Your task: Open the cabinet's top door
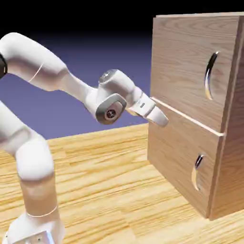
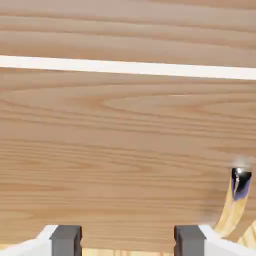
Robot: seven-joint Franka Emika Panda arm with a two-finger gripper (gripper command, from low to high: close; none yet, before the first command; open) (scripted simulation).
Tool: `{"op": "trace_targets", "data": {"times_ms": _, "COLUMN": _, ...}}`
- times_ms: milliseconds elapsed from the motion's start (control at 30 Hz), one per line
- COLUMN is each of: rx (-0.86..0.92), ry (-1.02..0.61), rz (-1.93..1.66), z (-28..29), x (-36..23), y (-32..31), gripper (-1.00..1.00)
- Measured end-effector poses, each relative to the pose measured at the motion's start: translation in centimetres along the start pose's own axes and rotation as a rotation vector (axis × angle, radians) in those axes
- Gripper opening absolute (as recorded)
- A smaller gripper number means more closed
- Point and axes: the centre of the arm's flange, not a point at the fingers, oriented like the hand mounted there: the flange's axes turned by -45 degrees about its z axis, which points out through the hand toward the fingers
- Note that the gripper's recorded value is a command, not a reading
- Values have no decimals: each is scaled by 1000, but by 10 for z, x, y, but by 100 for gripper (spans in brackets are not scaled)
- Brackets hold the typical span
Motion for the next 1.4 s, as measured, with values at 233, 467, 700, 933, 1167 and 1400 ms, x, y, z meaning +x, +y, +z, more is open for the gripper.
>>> {"op": "trace_targets", "data": {"times_ms": 233, "rx": 9, "ry": 105, "rz": -27, "z": -28, "x": 35, "y": -12, "gripper": 0}}
{"op": "trace_targets", "data": {"times_ms": 467, "rx": 13, "ry": 211, "rz": -43, "z": -56, "x": 62, "y": -17, "gripper": 0}}
{"op": "trace_targets", "data": {"times_ms": 700, "rx": 15, "ry": 315, "rz": -48, "z": -80, "x": 80, "y": -14, "gripper": 0}}
{"op": "trace_targets", "data": {"times_ms": 933, "rx": 14, "ry": 416, "rz": -44, "z": -98, "x": 92, "y": -3, "gripper": 0}}
{"op": "trace_targets", "data": {"times_ms": 1167, "rx": 12, "ry": 510, "rz": -32, "z": -107, "x": 99, "y": 17, "gripper": 0}}
{"op": "trace_targets", "data": {"times_ms": 1400, "rx": 9, "ry": 595, "rz": -14, "z": -106, "x": 102, "y": 43, "gripper": 0}}
